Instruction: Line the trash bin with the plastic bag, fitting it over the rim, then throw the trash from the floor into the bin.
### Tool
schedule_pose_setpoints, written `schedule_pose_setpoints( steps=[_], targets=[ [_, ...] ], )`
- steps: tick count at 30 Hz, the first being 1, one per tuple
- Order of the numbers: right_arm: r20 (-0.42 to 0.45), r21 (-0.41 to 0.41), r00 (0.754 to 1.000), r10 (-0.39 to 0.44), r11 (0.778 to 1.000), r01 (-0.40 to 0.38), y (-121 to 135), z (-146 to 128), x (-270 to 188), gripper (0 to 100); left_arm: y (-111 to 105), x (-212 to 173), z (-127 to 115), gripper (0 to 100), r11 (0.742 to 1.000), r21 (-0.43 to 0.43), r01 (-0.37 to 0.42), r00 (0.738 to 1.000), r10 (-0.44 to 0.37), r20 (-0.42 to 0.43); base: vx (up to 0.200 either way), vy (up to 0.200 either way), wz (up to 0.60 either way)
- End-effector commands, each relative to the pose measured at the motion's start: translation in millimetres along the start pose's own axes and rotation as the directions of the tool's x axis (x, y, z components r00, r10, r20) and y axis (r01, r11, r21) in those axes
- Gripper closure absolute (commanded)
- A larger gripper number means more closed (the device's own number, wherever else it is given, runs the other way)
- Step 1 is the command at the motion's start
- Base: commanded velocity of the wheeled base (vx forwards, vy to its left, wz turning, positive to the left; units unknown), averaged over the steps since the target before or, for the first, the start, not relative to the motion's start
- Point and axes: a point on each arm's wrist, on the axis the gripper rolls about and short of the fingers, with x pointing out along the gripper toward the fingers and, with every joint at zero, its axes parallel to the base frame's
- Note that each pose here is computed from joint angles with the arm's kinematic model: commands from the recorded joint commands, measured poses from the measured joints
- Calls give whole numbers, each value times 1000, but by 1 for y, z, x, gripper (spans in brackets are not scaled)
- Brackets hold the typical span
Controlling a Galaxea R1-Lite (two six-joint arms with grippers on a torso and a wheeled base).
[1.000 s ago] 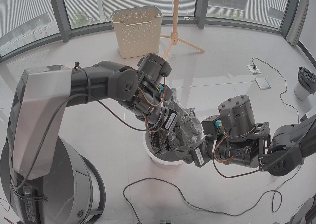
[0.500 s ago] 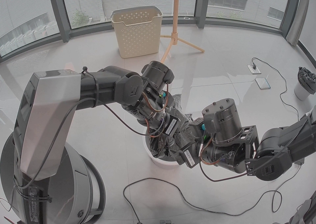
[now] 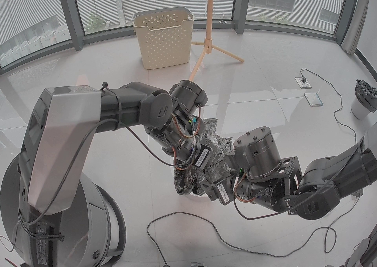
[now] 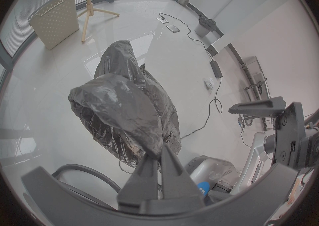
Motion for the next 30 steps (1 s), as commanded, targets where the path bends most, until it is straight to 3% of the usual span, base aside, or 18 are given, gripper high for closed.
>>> schedule_pose_setpoints(
  steps=[1, 10, 24, 30],
  targets=[
    [2, 35, 1000, 9, 999, -9, 4, 1, 0, 0, -1, 7, -2, 100, 1000, -21, 4, 1000, -4, -17, 0, 0, 0],
    [-62, 75, 997, 48, 996, -43, 17, -12, -14, 0, 4, 31, -9, 100, 998, -55, -1, 998, -2, -68, 0, 0, 0],
    [-132, 84, 990, 45, 996, -34, 16, -34, -13, 0, 18, 56, -19, 100, 995, -102, -17, 992, 4, -126, 0, 0, 0],
    [-155, 101, 987, 46, 994, -30, 15, -41, -13, 0, 31, 84, -32, 100, 987, -154, -39, 982, 9, -190, 0, 0, 0]
  ],
)
